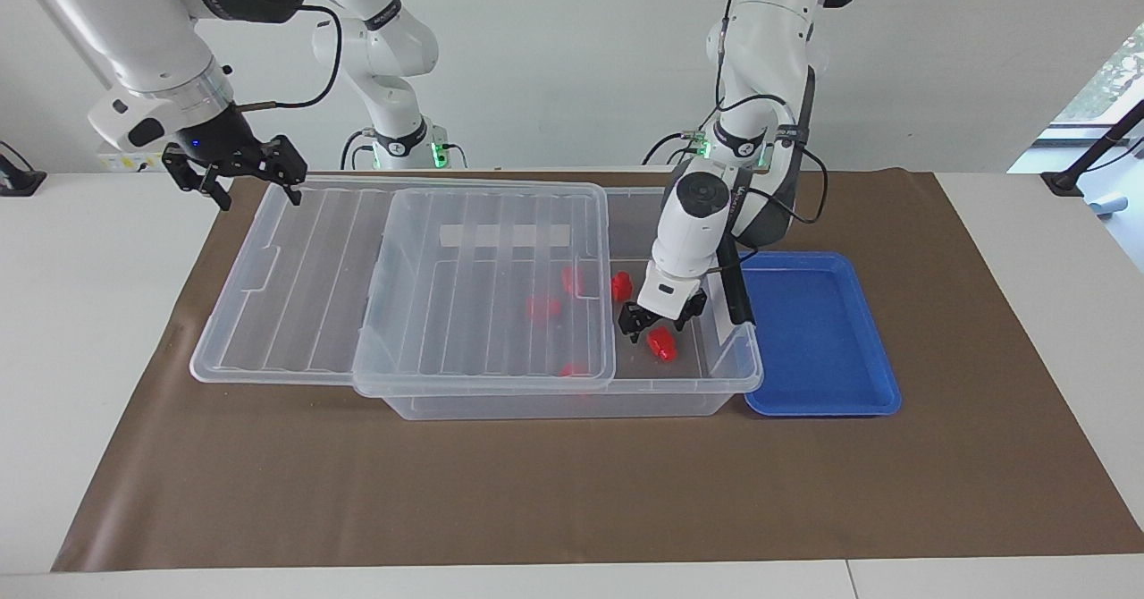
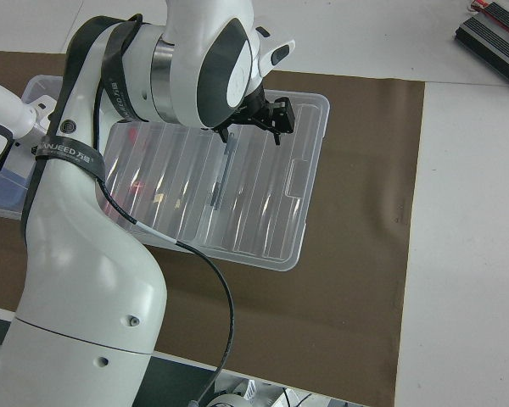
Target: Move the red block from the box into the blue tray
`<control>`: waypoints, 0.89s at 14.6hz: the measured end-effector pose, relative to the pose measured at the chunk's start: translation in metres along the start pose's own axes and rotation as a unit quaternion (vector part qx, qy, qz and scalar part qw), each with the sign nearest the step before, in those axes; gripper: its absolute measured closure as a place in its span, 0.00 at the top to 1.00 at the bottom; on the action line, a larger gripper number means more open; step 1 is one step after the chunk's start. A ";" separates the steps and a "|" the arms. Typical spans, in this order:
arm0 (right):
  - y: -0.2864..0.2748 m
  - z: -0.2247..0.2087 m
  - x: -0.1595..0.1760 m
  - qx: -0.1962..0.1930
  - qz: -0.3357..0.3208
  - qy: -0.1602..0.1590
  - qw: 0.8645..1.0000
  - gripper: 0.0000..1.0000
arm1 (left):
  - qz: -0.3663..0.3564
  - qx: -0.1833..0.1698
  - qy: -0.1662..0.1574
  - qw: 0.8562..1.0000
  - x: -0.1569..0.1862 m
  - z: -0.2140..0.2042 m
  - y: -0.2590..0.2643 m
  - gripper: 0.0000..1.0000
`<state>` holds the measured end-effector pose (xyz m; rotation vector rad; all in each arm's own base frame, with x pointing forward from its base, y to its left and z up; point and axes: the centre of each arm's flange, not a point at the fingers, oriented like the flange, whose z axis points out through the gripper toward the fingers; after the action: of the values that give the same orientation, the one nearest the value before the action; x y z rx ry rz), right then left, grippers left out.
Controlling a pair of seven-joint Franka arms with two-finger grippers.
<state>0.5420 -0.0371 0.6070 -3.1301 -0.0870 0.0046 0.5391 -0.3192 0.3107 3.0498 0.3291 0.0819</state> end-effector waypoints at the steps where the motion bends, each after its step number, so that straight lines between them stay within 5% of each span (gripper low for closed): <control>1: 0.000 0.001 0.001 -0.001 0.000 0.004 1.000 1.00 | 0.000 0.000 0.000 1.000 0.000 0.000 0.000 0.86; 3: 0.000 0.002 0.002 -0.003 0.000 0.005 1.000 1.00 | 0.007 0.005 0.004 1.000 0.000 0.000 0.000 0.80; 7: -0.001 0.002 0.002 -0.004 -0.001 0.004 1.000 1.00 | 0.036 0.028 0.027 0.999 0.003 -0.001 -0.003 0.34; 13: 0.001 0.003 0.002 -0.004 0.002 0.004 1.000 1.00 | 0.033 0.025 0.041 0.998 0.003 -0.073 -0.003 0.34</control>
<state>0.5439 -0.0381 0.6045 -3.1372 -0.0823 -0.0080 0.5367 -0.3105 0.3831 3.1126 0.2391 0.2072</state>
